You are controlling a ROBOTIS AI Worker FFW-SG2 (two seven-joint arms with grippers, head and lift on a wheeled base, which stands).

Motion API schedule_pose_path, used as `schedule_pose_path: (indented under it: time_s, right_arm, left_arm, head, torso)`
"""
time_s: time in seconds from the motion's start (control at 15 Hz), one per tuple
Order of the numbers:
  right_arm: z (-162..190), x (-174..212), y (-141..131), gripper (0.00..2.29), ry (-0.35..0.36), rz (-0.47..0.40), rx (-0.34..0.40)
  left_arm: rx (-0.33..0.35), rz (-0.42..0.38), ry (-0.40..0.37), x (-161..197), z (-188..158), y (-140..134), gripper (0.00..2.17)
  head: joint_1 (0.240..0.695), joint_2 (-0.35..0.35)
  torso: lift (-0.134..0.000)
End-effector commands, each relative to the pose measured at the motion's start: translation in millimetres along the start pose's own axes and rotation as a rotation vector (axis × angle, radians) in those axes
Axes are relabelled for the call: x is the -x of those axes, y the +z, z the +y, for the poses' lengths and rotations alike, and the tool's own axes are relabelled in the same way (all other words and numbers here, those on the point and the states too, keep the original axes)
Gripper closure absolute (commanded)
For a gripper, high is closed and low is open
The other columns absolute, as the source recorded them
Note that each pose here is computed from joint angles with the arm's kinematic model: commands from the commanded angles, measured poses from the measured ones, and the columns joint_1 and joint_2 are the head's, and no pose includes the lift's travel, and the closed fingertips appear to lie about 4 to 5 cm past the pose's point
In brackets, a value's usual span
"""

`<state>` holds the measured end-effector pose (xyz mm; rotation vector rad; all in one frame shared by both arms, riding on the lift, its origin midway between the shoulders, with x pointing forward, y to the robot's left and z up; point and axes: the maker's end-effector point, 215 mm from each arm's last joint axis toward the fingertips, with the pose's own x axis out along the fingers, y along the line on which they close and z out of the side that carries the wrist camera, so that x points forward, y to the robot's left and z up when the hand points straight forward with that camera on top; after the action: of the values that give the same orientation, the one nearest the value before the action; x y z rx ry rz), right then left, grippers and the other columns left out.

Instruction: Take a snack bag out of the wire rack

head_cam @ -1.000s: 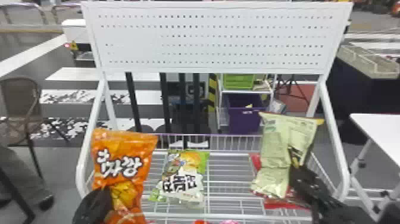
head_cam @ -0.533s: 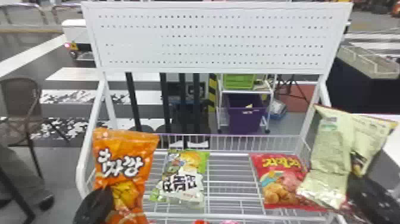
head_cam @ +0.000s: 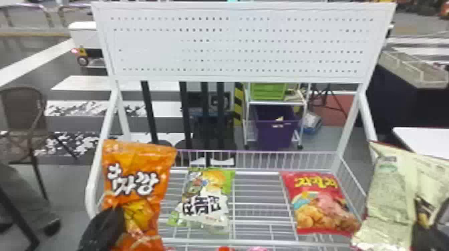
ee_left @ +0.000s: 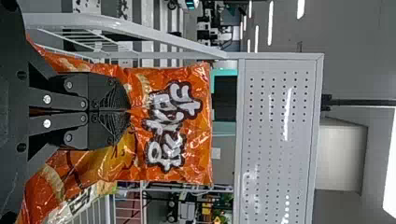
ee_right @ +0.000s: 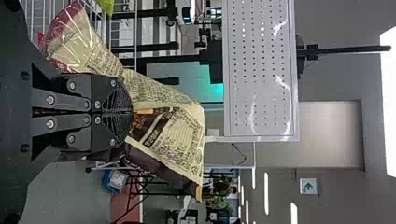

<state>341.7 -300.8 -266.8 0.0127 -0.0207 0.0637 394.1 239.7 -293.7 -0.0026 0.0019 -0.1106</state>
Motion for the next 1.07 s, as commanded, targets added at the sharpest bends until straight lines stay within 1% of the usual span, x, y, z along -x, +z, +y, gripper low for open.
schedule_pose_path:
  time_s: [0.0, 0.27, 1.0]
  right_arm:
    - [-0.2, 1.0, 2.6, 2.25, -0.001, -0.008, 0.002]
    - [2.3, 0.9, 4.3, 2.25, 0.011, -0.013, 0.003]
    - [3.9, 1.5, 1.6, 2.25, 0.014, -0.007, 0.005]
  left_arm:
    - [-0.001, -0.002, -0.002, 0.3, -0.5, 1.5, 2.06]
    - [0.000, -0.002, -0.001, 2.6, -1.0, 3.1, 2.06]
    - [-0.001, -0.005, -0.003, 4.4, -2.3, 5.9, 2.06]
  head:
    - [0.499, 0.000]
    - [0.499, 0.000]
    - [0.499, 0.000]
  torso:
    - [0.000]
    - [0.000]
    - [0.000]
